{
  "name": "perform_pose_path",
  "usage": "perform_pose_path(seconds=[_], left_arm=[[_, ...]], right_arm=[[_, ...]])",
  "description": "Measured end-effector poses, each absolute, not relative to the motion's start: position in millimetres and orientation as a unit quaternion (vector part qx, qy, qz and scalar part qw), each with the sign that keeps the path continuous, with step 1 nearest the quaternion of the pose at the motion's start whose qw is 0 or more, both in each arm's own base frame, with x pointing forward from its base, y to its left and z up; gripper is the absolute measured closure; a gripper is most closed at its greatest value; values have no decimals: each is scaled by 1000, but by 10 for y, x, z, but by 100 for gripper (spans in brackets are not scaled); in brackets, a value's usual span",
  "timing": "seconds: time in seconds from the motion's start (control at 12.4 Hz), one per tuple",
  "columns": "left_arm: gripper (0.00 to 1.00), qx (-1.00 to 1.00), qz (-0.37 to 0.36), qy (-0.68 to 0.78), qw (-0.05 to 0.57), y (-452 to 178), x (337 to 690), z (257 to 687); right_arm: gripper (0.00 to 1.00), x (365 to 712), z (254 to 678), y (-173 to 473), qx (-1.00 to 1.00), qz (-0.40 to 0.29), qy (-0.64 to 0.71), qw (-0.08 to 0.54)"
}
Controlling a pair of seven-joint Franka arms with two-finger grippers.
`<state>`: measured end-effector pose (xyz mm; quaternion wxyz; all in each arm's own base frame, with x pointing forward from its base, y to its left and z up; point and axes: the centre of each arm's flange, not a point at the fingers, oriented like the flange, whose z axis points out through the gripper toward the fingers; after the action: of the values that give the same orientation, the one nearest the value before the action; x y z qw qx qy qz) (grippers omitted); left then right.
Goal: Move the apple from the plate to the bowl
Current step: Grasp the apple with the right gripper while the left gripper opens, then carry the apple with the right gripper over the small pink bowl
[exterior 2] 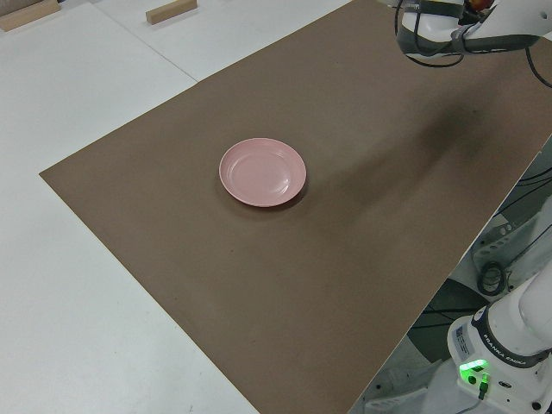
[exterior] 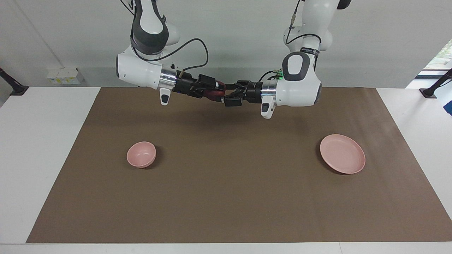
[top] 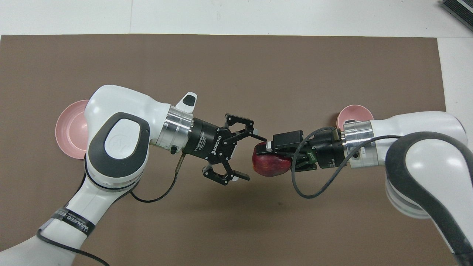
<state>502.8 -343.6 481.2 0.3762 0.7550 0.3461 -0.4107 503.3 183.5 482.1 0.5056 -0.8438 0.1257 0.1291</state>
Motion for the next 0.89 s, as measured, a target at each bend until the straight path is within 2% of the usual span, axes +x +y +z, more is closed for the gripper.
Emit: perform_pose_path(seconds=[0.32, 0.57, 0.89], left_arm=[[0, 862, -317, 287, 271, -3104, 4906, 5209], [0, 908, -253, 265, 205, -2960, 4961, 5164], [0, 940, -205, 196, 189, -2694, 5092, 5114]], right_arm=[[18, 5155, 4646, 1542, -895, 89, 120, 420], [18, 5203, 4517, 1504, -940, 58, 106, 321], [18, 5196, 4419, 1535, -979, 33, 53, 193]])
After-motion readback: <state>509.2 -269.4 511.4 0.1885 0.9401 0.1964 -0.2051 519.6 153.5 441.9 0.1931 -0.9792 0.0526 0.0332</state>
